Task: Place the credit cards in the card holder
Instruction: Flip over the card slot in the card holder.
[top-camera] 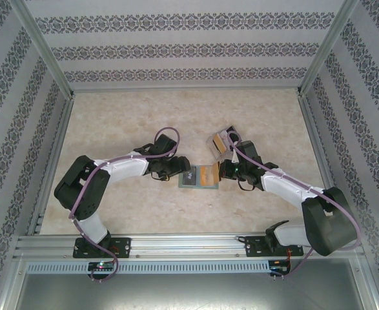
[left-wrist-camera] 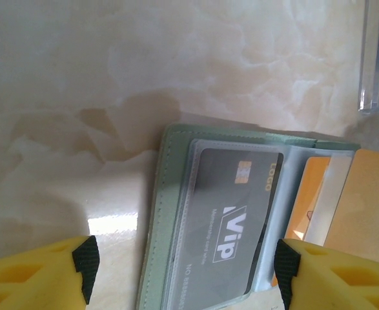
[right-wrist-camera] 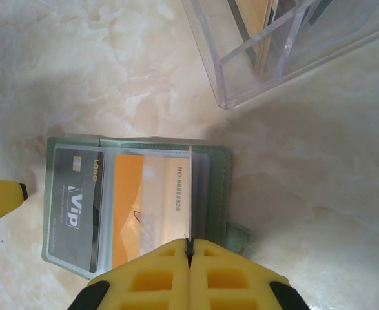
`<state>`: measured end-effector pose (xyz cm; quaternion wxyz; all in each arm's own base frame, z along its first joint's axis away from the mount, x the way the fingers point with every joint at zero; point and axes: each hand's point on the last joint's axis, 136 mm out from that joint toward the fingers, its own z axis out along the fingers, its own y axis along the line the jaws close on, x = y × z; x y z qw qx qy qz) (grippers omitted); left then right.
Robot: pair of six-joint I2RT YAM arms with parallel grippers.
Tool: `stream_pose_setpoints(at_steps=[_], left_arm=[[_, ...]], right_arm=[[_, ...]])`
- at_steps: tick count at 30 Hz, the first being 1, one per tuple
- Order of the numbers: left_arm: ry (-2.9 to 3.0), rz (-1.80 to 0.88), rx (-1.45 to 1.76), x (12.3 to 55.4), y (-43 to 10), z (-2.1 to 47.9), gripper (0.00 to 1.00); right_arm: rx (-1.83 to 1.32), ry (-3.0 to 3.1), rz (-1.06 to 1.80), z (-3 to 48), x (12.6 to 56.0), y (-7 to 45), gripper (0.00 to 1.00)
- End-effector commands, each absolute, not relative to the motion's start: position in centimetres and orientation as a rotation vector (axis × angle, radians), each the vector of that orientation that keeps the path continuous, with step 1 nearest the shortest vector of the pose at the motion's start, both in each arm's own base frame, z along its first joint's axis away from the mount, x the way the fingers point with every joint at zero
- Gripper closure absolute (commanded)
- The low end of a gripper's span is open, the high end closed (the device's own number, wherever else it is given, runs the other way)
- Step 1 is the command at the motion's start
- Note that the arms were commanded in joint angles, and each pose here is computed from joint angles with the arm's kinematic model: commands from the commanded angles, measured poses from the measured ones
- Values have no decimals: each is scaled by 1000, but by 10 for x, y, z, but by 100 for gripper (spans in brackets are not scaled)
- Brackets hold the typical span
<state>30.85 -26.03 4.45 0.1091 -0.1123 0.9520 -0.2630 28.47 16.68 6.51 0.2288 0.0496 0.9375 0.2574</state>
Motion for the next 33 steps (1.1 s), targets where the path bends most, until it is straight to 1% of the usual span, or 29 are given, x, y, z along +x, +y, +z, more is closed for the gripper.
stream_pose_setpoints(at_steps=[1, 9, 17, 29, 33], left_arm=[[2823, -747, -288, 305, -265, 41, 27], [2840, -740, -285, 305, -267, 36, 27], [2861, -733, -279, 303, -270, 29, 30], [2857, -747, -283, 302, -273, 27, 35], [2853, -753, -278, 302, -274, 27, 40]], right_arm=[[122, 2578, 671, 66, 287, 160, 100], [151, 2599, 703, 56, 287, 163, 100], [194, 2580, 804, 60, 290, 170, 100], [216, 2499, 945, 89, 293, 180, 100], [228, 2474, 982, 99, 294, 185, 100]])
